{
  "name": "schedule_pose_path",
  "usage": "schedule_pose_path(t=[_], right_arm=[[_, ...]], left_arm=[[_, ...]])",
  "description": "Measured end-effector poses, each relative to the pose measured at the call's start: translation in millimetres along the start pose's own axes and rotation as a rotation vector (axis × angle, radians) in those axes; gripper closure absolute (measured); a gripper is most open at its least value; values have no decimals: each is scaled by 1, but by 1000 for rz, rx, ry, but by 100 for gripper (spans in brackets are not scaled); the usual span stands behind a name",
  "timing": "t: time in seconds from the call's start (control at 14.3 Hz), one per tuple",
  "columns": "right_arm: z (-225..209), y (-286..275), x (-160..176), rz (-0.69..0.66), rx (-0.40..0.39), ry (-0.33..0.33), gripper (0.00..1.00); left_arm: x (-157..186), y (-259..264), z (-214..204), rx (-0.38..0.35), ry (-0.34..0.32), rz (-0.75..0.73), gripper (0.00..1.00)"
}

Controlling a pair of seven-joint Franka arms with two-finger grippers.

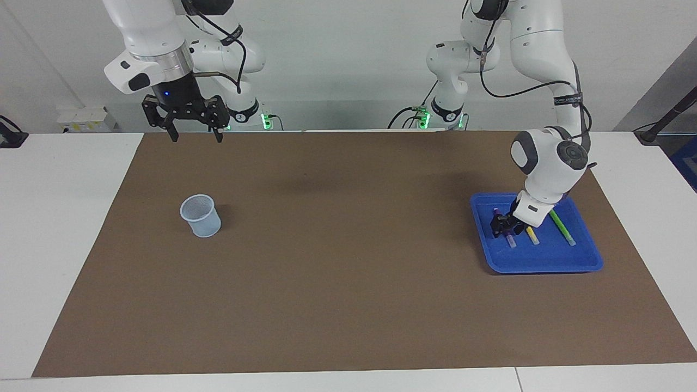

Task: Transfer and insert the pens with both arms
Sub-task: 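Lower the left gripper and grasp the purple pen, then lift the purple pen with the left gripper while the right gripper approaches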

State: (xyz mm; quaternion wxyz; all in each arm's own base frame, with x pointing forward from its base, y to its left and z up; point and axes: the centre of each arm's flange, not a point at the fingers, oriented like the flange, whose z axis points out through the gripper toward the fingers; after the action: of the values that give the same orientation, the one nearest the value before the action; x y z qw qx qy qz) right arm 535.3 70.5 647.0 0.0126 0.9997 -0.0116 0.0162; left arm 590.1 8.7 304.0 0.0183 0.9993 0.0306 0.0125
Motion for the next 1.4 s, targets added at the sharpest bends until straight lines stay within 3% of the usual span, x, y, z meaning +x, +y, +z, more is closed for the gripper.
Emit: schedule_pose_path(t=[0.14,0.28,0.42,0.49,0.56,0.7,0.98,1.26,1.4], right_arm=[[0,-3,0,-2,21,1,0],[-2,-8,1,-3,59,16,0],[-2,-16,0,-15,78,15,0],[-1,-23,-1,-22,106,7,0],[1,-31,-3,-28,145,-5,0],[2,-42,-4,-40,192,-7,0],[3,-58,-2,-86,208,52,0],[6,-74,-4,-114,225,68,0],[10,-86,-4,-89,276,75,0]], left_arm=[[0,0,1,0,-3,-1,45],[-1,0,1,0,-5,-1,69],[-1,0,2,0,-11,-2,71],[-1,0,2,0,-13,-2,81],[-1,0,1,0,-13,-2,83],[-1,0,1,0,-19,-3,83],[3,0,-7,-1,-41,-2,83],[20,3,-43,-5,-48,-35,83],[28,5,-65,-6,-38,-103,83]])
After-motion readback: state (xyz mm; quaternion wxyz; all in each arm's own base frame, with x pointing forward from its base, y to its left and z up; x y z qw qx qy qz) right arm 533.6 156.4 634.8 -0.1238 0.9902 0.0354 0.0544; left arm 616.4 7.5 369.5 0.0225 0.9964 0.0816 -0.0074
